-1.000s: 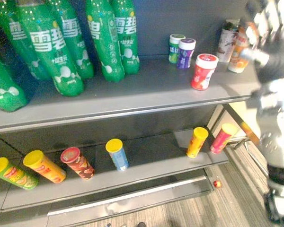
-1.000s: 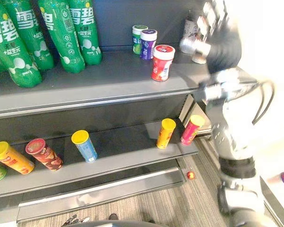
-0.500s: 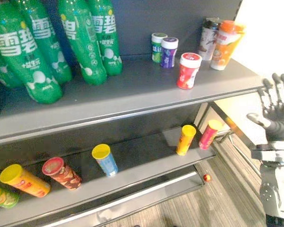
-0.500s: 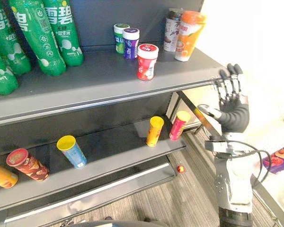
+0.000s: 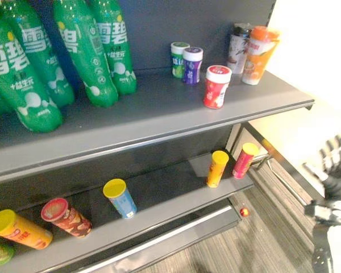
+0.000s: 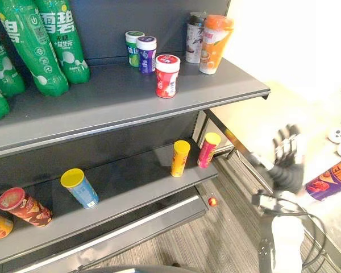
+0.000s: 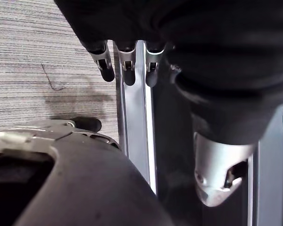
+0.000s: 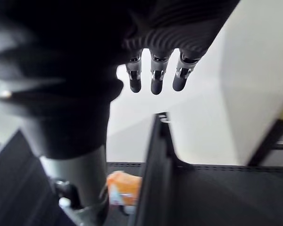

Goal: Put the gum and the chips on the shelf.

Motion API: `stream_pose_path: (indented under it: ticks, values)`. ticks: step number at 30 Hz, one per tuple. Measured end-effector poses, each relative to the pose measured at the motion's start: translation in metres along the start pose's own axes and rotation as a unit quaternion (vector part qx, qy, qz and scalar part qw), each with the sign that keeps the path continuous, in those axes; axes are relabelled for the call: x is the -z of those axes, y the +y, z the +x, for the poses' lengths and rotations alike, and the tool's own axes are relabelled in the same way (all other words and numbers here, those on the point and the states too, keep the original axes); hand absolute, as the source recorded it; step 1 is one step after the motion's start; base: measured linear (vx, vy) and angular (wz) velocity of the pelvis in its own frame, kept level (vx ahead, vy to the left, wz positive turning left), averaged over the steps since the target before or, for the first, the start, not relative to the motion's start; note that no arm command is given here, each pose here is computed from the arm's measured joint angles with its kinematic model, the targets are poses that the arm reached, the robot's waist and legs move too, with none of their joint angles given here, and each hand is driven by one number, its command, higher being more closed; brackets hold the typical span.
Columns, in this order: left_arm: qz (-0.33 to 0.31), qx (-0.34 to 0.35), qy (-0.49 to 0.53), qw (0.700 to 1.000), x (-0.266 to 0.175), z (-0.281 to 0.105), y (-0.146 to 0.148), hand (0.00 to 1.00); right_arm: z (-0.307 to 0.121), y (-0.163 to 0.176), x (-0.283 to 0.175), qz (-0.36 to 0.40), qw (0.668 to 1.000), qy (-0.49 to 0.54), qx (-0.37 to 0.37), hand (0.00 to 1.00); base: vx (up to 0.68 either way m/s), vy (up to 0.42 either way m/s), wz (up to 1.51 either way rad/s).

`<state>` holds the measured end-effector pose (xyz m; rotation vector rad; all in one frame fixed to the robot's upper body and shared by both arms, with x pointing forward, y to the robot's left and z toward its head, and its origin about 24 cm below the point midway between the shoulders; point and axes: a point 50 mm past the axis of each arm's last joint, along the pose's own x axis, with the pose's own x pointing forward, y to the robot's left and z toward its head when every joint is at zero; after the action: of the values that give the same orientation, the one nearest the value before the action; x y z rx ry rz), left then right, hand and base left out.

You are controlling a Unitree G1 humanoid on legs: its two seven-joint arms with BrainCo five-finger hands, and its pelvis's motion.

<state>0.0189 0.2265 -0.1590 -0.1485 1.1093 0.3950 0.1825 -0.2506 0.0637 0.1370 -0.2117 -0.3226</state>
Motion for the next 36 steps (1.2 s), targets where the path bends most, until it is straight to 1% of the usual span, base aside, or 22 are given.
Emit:
stream_pose_path:
  ticks: [1,4,5,6,8,9,10,13,16,19,20,21,24,25,31,33,36]
  values:
    - [-0.003,-0.002,0.000,1.000,0.000,0.000,0.000,0.00,-0.016,0.002,0.032,0.010,0.997,0.081,-0.003,0.00,0.01,0.004,-0.04]
    - [-0.006,-0.010,0.002,1.000,0.001,0.000,-0.002,0.00,-0.049,0.008,0.081,0.025,0.978,0.207,-0.004,0.00,0.02,0.006,0.03]
    - [-0.009,-0.012,0.003,1.000,0.002,0.000,-0.003,0.00,-0.060,0.009,0.095,0.016,0.969,0.246,-0.010,0.00,0.03,0.016,0.06]
    - [-0.013,-0.012,0.004,1.000,0.002,0.000,-0.003,0.00,-0.065,0.008,0.103,0.017,0.964,0.267,-0.009,0.00,0.04,0.019,0.10]
    - [-0.014,-0.012,0.004,1.000,0.001,0.001,-0.004,0.00,-0.088,0.002,0.128,0.014,0.941,0.337,0.010,0.00,0.05,0.017,0.18]
    - [-0.016,-0.012,0.005,1.000,0.001,0.001,-0.004,0.00,-0.093,0.001,0.133,0.013,0.936,0.352,0.017,0.00,0.06,0.012,0.31]
    - [-0.030,-0.015,0.006,0.999,0.001,0.001,-0.004,0.00,-0.107,-0.004,0.145,-0.007,0.920,0.390,0.035,0.00,0.06,0.006,0.28]
    - [-0.037,-0.017,0.006,0.999,0.000,0.002,-0.006,0.00,-0.125,-0.014,0.163,-0.027,0.892,0.443,0.082,0.00,0.06,0.004,0.22]
    - [-0.051,-0.023,0.002,0.998,-0.002,0.003,-0.008,0.00,-0.138,-0.023,0.174,-0.050,0.866,0.481,0.128,0.00,0.06,-0.004,0.15]
    - [-0.057,-0.028,0.005,0.998,0.000,0.003,-0.009,0.00,-0.148,-0.031,0.179,-0.059,0.847,0.503,0.164,0.00,0.02,-0.007,0.20]
    - [-0.059,-0.029,0.004,0.998,0.000,0.003,-0.009,0.00,-0.149,-0.031,0.180,-0.059,0.844,0.507,0.166,0.00,-0.01,-0.010,0.03]
    - [-0.062,-0.030,0.005,0.998,0.000,0.003,-0.009,0.00,-0.155,-0.031,0.185,-0.060,0.832,0.524,0.172,0.00,0.00,0.000,0.00]
    - [-0.065,-0.031,0.009,0.997,0.000,0.003,-0.010,0.00,-0.169,-0.031,0.190,-0.062,0.814,0.549,0.180,0.00,-0.01,-0.011,0.08]
    - [-0.080,-0.034,0.016,0.996,0.003,0.004,-0.010,0.00,-0.173,-0.031,0.191,-0.059,0.808,0.555,0.189,0.00,-0.01,-0.014,0.17]
    - [-0.085,-0.035,0.014,0.996,0.002,0.004,-0.010,0.00,-0.183,-0.035,0.192,-0.059,0.797,0.565,0.204,0.00,-0.01,-0.004,0.04]
    - [-0.102,-0.037,0.016,0.994,0.003,0.004,-0.010,0.00,-0.186,-0.035,0.193,-0.060,0.794,0.569,0.206,0.00,0.00,0.000,0.00]
    - [-0.104,-0.035,0.012,0.994,0.001,0.005,-0.011,0.00,-0.187,-0.037,0.193,-0.062,0.792,0.571,0.209,0.00,0.04,0.016,-0.02]
